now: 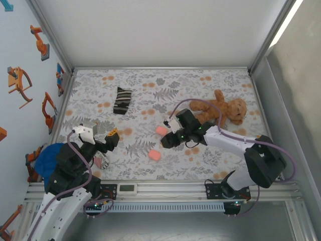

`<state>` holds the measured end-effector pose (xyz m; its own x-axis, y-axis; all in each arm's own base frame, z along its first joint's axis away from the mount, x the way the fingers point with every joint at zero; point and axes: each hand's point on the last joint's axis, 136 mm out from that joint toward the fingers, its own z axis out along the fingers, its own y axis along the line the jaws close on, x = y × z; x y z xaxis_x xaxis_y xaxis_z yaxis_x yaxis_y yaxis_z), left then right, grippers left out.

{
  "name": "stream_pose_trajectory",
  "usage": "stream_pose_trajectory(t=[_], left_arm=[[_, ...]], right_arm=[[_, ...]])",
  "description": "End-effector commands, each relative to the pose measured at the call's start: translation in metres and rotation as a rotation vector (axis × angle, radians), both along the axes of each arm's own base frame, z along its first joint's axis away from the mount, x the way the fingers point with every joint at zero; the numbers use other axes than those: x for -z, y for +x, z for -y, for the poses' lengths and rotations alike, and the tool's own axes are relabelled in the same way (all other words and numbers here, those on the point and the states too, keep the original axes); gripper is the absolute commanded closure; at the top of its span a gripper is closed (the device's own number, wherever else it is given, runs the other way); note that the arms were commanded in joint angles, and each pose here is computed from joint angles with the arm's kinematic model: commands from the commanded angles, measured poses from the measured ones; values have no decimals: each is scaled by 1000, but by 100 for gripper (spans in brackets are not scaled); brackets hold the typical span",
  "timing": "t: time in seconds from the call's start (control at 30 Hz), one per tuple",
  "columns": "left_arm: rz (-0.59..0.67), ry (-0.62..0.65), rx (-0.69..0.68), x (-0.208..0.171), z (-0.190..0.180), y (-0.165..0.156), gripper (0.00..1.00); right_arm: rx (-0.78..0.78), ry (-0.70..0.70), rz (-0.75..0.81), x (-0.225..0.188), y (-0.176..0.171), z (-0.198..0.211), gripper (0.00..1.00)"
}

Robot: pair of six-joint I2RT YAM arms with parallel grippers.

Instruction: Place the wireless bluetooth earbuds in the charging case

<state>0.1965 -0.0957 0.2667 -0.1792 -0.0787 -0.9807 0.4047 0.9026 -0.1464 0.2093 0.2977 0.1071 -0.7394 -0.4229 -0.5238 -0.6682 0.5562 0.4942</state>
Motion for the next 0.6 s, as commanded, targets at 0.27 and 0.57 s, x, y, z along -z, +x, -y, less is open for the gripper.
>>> stream_pose_trajectory(t=[0.27,0.57], left_arm=[[-27,46,-231,4,-29,29,4],[-38,155,-359,1,-45,54,4]], right_arm=[[194,-34,340,-78,47,63,39],[441,-73,497,-104,82,135,12]])
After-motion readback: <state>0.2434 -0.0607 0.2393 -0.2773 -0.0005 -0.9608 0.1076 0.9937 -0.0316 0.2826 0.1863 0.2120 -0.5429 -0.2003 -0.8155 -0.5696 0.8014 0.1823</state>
